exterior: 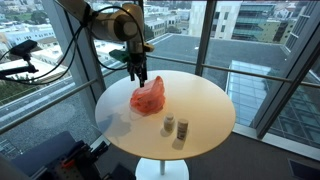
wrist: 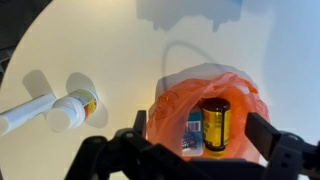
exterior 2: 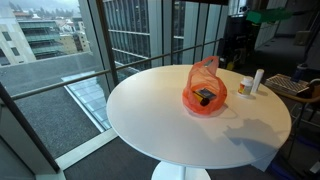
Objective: Pick up the yellow and brown bottle and place it in the plastic bag
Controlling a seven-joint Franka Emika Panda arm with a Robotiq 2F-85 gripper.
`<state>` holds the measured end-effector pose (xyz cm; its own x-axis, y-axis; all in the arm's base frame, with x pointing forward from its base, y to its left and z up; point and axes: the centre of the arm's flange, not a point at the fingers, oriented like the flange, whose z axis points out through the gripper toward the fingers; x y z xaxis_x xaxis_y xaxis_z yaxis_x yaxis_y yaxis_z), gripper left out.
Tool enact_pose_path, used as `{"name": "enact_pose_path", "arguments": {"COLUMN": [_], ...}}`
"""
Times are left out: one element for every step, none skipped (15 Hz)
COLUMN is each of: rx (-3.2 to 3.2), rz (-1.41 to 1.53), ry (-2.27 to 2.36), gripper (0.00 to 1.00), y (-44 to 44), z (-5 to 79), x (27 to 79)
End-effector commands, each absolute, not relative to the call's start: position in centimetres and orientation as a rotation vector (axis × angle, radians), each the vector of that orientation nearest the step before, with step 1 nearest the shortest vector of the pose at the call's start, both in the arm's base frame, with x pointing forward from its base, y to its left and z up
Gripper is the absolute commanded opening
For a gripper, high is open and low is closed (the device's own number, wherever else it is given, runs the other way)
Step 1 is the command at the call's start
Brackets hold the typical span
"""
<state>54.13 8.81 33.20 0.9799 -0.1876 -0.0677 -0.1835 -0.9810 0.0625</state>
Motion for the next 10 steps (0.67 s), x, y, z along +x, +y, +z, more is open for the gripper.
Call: {"name": "enact_pose_path", "arguments": {"rx": [3.083,3.083,3.081,3.077,3.074,3.073,3.074,3.066,3.066,3.067], "rz": [-0.151,-0.163,-0.176,-0.179,-0.184,-0.189,-0.180,-0.174,-0.170,-0.167], "ry": [-0.209,-0.196,-0.188,-0.184,-0.180,-0.180,-0.190,-0.212,-0.213,-0.212], "gripper": [1.00,1.00,1.00,1.00,1.00,1.00,1.00,1.00,1.00,1.00], "y": [7.4,7.2,7.0,6.8,6.6,6.6,6.6,6.9,6.9,6.9], "z": [37.4,38.2,39.1,39.8,40.3,40.7,40.9,39.9,40.2,40.4], "x": [52.2,52.0,51.7,51.4,51.2,51.0,50.9,51.6,51.5,51.5]}}
